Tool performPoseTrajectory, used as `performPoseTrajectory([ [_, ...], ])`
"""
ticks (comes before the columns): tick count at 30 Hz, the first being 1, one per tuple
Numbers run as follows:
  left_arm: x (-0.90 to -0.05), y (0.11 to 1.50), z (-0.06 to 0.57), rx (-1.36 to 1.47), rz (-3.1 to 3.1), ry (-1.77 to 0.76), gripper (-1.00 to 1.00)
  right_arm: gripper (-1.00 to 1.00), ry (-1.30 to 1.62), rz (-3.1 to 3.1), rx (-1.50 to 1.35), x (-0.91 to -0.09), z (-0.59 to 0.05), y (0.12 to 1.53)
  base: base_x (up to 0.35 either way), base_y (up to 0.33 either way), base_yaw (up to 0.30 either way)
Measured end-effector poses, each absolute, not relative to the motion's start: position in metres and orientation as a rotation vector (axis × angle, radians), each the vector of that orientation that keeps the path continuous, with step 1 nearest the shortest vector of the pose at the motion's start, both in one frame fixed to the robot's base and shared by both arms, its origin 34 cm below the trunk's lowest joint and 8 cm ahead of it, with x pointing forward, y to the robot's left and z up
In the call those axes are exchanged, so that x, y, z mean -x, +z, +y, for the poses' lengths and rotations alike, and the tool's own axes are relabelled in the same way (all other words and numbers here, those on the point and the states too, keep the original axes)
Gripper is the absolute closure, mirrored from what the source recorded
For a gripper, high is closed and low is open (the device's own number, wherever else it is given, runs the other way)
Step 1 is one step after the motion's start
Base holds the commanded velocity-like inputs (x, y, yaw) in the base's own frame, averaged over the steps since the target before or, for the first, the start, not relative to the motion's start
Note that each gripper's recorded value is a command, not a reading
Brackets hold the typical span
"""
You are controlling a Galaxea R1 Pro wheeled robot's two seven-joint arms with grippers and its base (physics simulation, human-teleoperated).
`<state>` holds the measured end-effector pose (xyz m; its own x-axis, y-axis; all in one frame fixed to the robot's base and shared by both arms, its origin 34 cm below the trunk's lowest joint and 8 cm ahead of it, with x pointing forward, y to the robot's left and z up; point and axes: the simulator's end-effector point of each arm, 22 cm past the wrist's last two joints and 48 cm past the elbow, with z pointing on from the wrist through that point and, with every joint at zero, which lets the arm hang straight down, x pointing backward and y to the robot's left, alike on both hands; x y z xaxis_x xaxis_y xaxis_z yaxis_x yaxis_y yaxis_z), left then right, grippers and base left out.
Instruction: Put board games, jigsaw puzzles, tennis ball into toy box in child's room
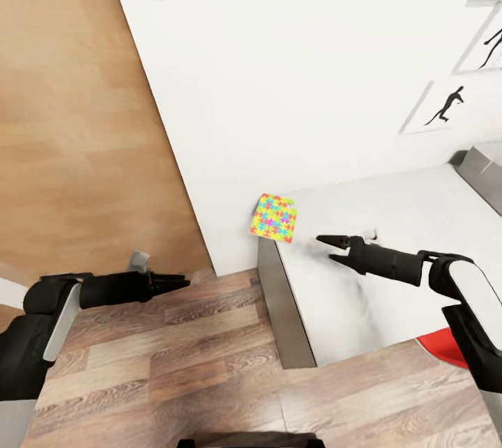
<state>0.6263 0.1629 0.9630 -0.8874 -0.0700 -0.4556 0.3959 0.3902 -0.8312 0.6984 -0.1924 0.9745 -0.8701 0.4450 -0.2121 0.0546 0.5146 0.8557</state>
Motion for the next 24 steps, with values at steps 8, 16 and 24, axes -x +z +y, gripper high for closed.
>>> performPoseTrajectory([
  [8, -0.598, 0.942, 0.179, -0.173, 2.273, -1.507, -1.0, -1.0, 1.696, 2.195, -0.467, -0.635, -0.163, 0.986, -0.095, -0.132, -0.003],
  [16, -0.584, 0.923, 0.205, -0.075, 2.266, -1.459, -1.0, -1.0, 1.874, 2.09, -0.506, -0.606, -0.143, 0.998, -0.077, -0.093, 0.0],
  [24, -0.595, 0.929, 0.238, -0.001, 2.229, -1.382, -1.0, -1.0, 1.937, 2.093, -0.487, -0.591, -0.123, 1.001, -0.005, -0.006, 0.0],
])
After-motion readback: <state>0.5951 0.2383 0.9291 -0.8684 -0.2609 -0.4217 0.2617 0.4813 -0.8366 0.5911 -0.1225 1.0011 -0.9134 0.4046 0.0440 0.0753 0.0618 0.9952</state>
